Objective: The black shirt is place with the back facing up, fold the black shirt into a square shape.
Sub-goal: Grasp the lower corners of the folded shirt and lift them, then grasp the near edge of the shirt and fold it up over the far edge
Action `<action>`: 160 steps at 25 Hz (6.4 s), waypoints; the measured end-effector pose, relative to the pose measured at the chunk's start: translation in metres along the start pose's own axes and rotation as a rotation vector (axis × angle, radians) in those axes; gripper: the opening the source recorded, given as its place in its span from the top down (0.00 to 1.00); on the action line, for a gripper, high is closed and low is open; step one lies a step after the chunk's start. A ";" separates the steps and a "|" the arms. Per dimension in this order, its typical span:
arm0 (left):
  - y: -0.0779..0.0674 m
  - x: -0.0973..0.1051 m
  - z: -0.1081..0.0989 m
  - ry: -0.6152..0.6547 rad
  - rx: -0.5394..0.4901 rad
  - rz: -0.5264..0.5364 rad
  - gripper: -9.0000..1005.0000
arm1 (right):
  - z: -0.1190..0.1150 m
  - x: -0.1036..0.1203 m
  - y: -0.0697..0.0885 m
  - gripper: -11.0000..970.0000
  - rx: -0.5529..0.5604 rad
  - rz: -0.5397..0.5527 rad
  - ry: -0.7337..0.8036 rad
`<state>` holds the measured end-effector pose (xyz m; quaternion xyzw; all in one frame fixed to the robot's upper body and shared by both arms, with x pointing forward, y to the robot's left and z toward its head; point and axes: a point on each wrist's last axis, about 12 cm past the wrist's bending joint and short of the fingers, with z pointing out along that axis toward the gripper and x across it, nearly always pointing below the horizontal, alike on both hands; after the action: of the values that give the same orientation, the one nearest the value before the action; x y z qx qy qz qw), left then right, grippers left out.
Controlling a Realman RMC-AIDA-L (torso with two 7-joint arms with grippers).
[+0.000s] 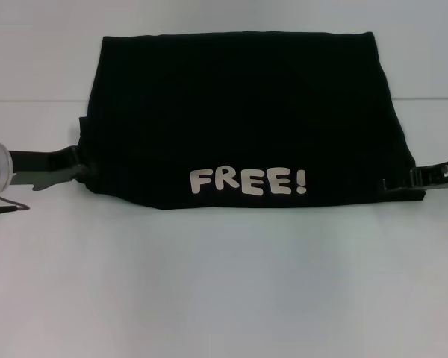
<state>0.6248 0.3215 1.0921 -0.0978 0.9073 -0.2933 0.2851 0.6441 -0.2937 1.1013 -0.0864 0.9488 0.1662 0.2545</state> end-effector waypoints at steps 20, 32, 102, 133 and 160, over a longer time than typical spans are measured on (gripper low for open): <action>-0.004 0.000 0.002 0.008 0.013 0.003 0.96 | -0.001 0.001 -0.004 0.74 0.007 0.042 -0.010; -0.017 0.000 -0.008 0.139 0.078 0.074 0.96 | -0.017 -0.002 -0.009 0.91 -0.031 0.050 0.036; 0.012 0.078 -0.078 0.755 0.166 0.216 0.96 | -0.093 0.093 -0.035 0.91 -0.295 0.050 0.538; -0.024 0.008 -0.081 0.458 0.322 0.218 0.96 | -0.114 0.054 -0.050 0.91 -0.365 0.050 0.166; -0.040 -0.052 -0.025 0.095 -0.058 0.154 0.96 | -0.067 -0.007 -0.057 0.91 -0.103 0.183 -0.274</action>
<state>0.6536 0.3187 1.1558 -0.0220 0.9327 -0.2482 0.2606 0.6341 -0.3704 1.1436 0.0107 0.8992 0.2475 0.3607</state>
